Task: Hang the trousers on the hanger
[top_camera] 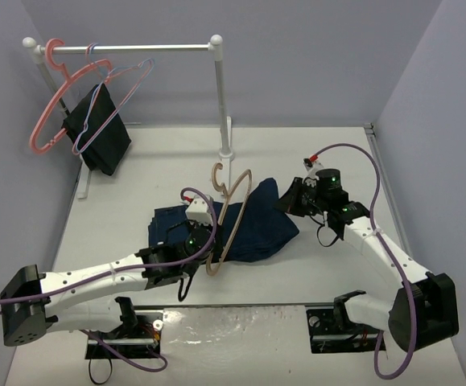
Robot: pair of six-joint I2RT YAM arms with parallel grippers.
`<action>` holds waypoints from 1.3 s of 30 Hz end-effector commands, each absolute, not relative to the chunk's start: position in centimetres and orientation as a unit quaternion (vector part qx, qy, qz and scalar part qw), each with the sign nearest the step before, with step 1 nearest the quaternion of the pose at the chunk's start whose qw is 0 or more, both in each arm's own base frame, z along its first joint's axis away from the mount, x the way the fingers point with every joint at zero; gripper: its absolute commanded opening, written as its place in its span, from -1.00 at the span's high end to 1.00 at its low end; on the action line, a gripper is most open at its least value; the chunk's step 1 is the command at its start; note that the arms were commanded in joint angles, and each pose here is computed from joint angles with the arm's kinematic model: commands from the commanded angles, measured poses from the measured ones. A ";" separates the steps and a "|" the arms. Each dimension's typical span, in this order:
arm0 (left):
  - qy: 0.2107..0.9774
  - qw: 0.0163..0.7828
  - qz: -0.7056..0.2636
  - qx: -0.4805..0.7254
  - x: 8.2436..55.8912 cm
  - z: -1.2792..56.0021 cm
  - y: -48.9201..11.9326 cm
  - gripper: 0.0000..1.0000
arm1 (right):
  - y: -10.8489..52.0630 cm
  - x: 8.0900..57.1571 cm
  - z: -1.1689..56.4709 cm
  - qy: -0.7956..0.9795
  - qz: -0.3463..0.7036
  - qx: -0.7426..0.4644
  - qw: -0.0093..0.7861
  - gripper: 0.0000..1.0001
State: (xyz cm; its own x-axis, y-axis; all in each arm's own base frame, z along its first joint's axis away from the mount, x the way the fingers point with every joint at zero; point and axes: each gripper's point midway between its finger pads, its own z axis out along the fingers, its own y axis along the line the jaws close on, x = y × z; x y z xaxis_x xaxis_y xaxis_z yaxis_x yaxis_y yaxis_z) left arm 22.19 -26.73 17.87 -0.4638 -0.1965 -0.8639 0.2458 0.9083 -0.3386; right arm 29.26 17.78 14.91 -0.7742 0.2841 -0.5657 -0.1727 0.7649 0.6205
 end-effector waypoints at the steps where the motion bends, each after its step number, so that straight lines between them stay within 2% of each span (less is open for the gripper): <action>1: 0.794 0.552 -0.242 -0.079 23.2 19.8 -27.1 1.00 | 21.9 29.3 22.0 0.816 0.440 0.031 0.373 1.00; 8: 0.784 0.564 -0.231 -0.117 21.8 19.3 -25.7 1.00 | 27.5 28.1 24.3 0.775 0.507 0.036 0.375 1.00; 15: 0.772 0.575 -0.230 -0.142 21.4 19.4 -23.6 1.00 | 32.2 27.1 23.2 0.775 0.521 0.031 0.356 1.00; 25: 0.761 0.591 -0.224 -0.148 21.0 20.6 -20.8 1.00 | 35.0 27.0 21.5 0.779 0.531 0.023 0.333 1.00; 39: 0.770 0.582 -0.241 -0.102 20.8 20.5 -23.2 1.00 | 38.3 27.2 21.3 0.772 0.548 -0.007 0.321 1.00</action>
